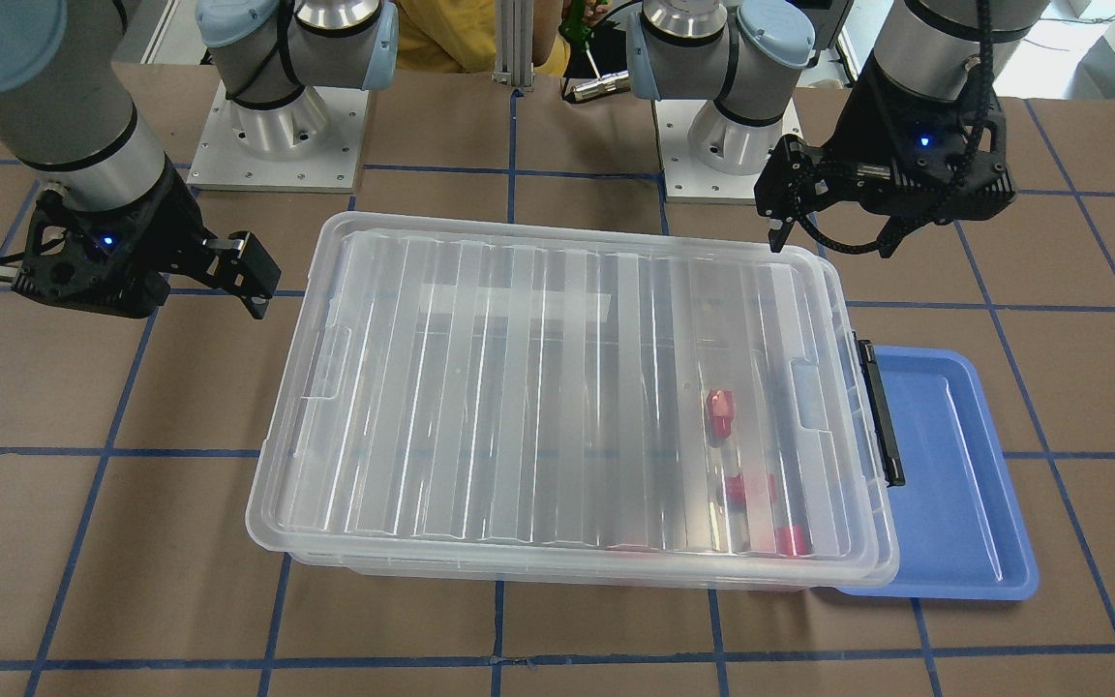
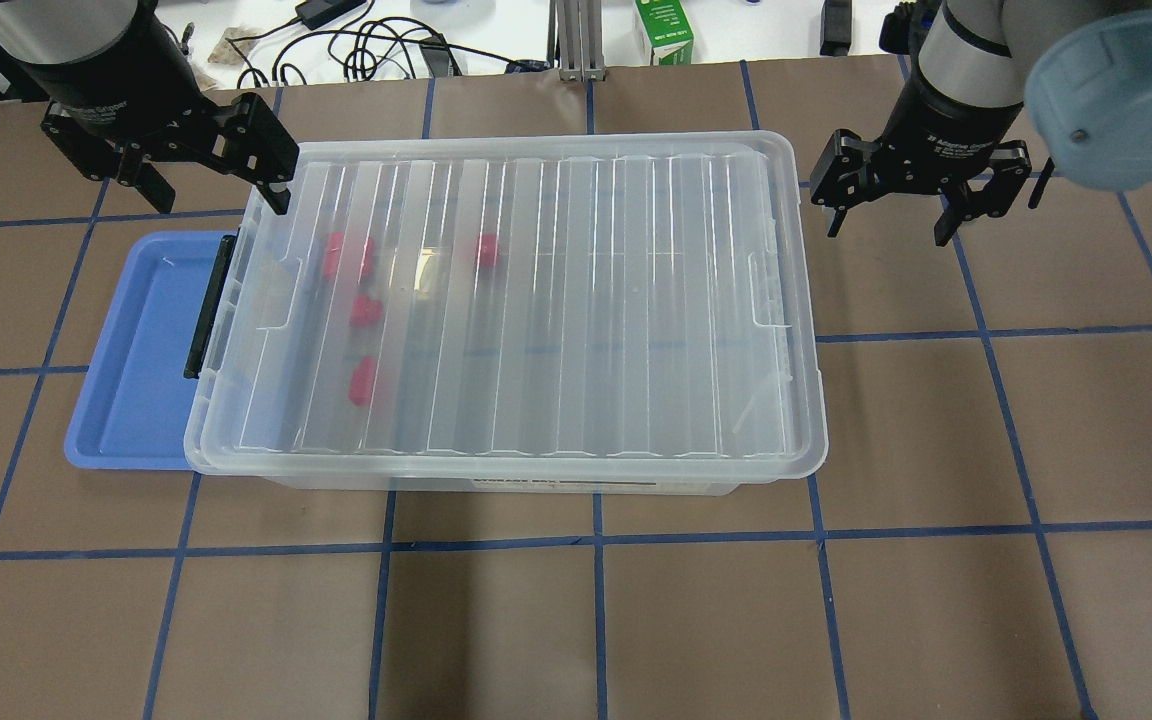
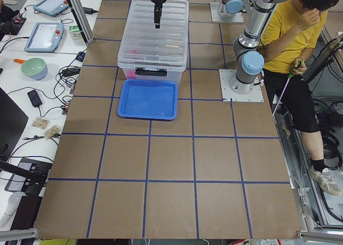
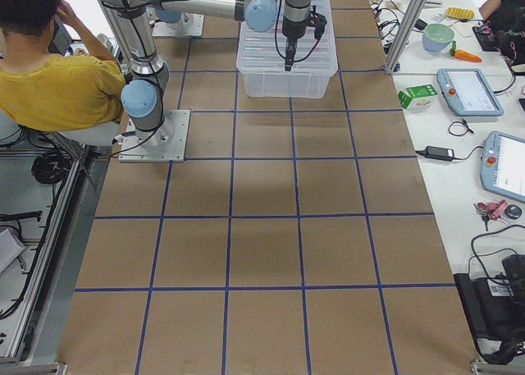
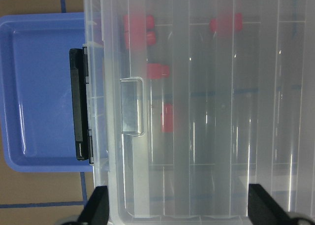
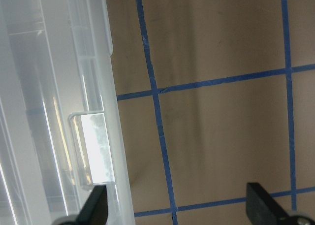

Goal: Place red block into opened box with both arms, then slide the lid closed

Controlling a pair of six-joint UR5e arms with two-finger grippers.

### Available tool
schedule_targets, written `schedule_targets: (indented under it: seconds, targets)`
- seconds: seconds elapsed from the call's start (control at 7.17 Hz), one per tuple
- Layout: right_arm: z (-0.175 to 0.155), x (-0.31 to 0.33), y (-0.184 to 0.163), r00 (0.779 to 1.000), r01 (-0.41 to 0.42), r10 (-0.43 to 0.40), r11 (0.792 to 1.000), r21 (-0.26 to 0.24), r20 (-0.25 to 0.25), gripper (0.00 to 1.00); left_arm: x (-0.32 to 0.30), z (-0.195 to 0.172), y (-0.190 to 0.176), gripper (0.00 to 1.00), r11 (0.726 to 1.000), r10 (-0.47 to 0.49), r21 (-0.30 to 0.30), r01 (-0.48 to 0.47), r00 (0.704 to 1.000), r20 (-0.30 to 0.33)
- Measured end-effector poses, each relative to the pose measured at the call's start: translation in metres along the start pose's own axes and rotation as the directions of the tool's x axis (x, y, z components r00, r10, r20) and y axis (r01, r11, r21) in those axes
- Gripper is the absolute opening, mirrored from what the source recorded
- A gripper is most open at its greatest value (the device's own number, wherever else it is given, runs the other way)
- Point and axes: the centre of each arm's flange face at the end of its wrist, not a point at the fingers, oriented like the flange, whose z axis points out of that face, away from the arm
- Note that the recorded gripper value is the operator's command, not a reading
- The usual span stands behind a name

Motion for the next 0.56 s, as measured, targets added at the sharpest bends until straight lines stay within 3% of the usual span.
schedule_targets:
  seconds: [0.56]
  targets:
    - [-0.027,0.002,0.027,1.000,-0.009,0.009,1.000,-0.005,0.005,1.00,0.000,-0.001,0.000,1.00,1.000,-0.001,0.001,0.001,1.000,0.000]
